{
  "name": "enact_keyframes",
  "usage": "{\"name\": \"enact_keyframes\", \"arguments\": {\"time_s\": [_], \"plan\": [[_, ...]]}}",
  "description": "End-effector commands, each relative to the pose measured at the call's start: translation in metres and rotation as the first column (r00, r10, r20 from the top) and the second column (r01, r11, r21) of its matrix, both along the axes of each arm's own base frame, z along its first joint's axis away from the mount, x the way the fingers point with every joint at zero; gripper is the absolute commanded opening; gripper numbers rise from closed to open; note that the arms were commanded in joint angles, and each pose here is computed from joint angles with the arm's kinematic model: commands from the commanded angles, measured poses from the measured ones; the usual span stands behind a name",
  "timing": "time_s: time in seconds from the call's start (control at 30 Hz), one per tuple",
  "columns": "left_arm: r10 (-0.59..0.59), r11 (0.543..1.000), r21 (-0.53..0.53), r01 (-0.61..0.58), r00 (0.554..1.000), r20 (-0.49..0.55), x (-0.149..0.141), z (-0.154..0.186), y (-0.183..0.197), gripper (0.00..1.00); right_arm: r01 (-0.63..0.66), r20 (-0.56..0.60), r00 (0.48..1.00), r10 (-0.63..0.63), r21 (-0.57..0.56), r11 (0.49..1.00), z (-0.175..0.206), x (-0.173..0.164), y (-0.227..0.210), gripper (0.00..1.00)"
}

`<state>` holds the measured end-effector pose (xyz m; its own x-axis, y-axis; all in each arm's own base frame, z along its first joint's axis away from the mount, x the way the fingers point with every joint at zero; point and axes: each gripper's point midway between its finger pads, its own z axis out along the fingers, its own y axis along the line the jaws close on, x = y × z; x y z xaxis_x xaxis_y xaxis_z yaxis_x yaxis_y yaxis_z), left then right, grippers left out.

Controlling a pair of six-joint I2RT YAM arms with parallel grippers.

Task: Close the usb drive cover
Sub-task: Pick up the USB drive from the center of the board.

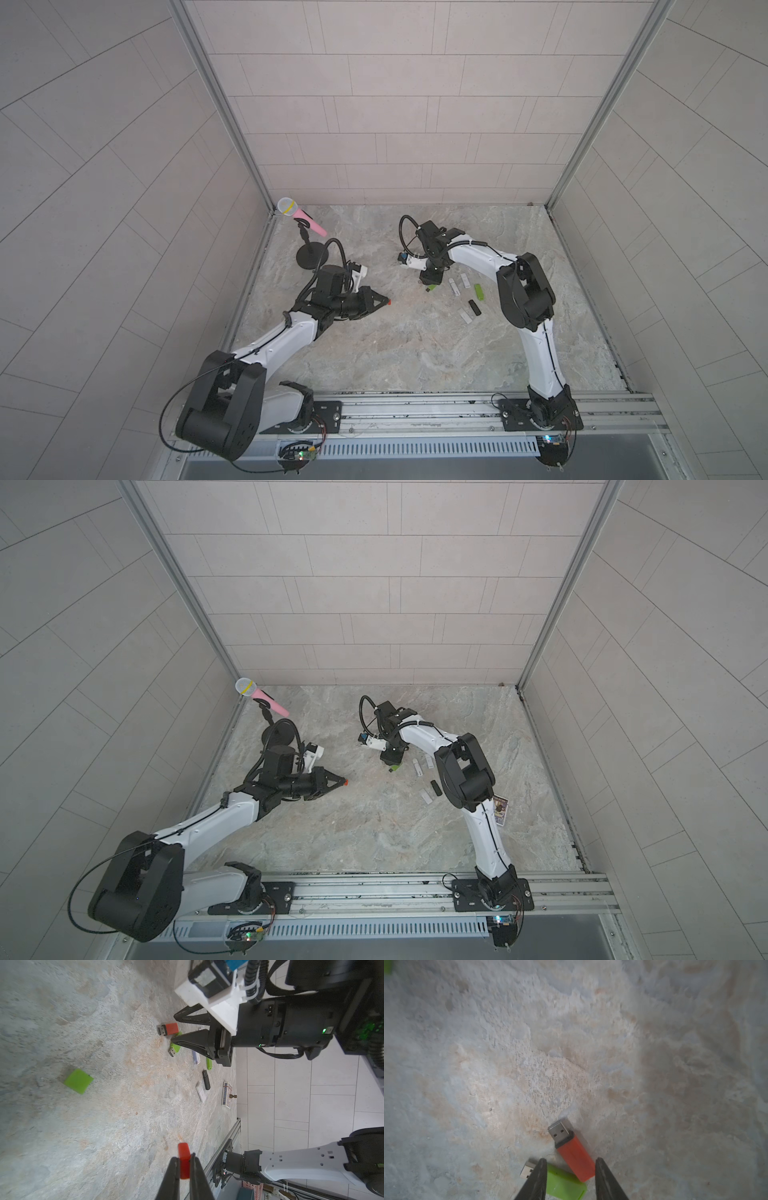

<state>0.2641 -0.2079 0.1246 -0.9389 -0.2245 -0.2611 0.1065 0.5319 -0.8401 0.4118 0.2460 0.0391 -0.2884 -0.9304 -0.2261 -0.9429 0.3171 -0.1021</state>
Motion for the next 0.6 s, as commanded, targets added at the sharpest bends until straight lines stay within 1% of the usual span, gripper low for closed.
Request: {"name": "enact_keyframes", "arguments": {"time_s": [0.0, 0.23, 0.37, 0.47, 0.57], "plan": [[-0.014, 1.0, -0.01, 0.015, 0.999, 0.042, 0.005, 0.012, -0.001, 0.11, -0.056, -0.049, 0.997, 0.054, -0.052, 0.997, -0.004, -0.009, -0.005, 0.41], [-0.012, 1.0, -0.016, 0.013, 0.999, 0.041, 0.006, 0.011, -0.002, 0.11, -0.063, -0.118, 0.992, 0.051, -0.106, 0.992, -0.023, -0.017, -0.013, 0.4], [-0.012, 1.0, -0.019, 0.013, 0.999, 0.042, 0.006, 0.011, -0.001, 0.11, -0.051, -0.148, 0.988, 0.034, -0.112, 0.992, -0.026, -0.022, -0.011, 0.35], [-0.013, 1.0, -0.02, 0.014, 0.999, 0.042, 0.005, 0.012, -0.002, 0.11, -0.054, -0.17, 0.985, 0.034, -0.116, 0.992, -0.03, -0.03, -0.008, 0.29], [-0.012, 1.0, -0.019, 0.013, 0.999, 0.047, 0.005, 0.013, -0.001, 0.11, -0.038, -0.177, 0.984, 0.013, -0.135, 0.99, -0.037, -0.037, -0.002, 0.27]]}}
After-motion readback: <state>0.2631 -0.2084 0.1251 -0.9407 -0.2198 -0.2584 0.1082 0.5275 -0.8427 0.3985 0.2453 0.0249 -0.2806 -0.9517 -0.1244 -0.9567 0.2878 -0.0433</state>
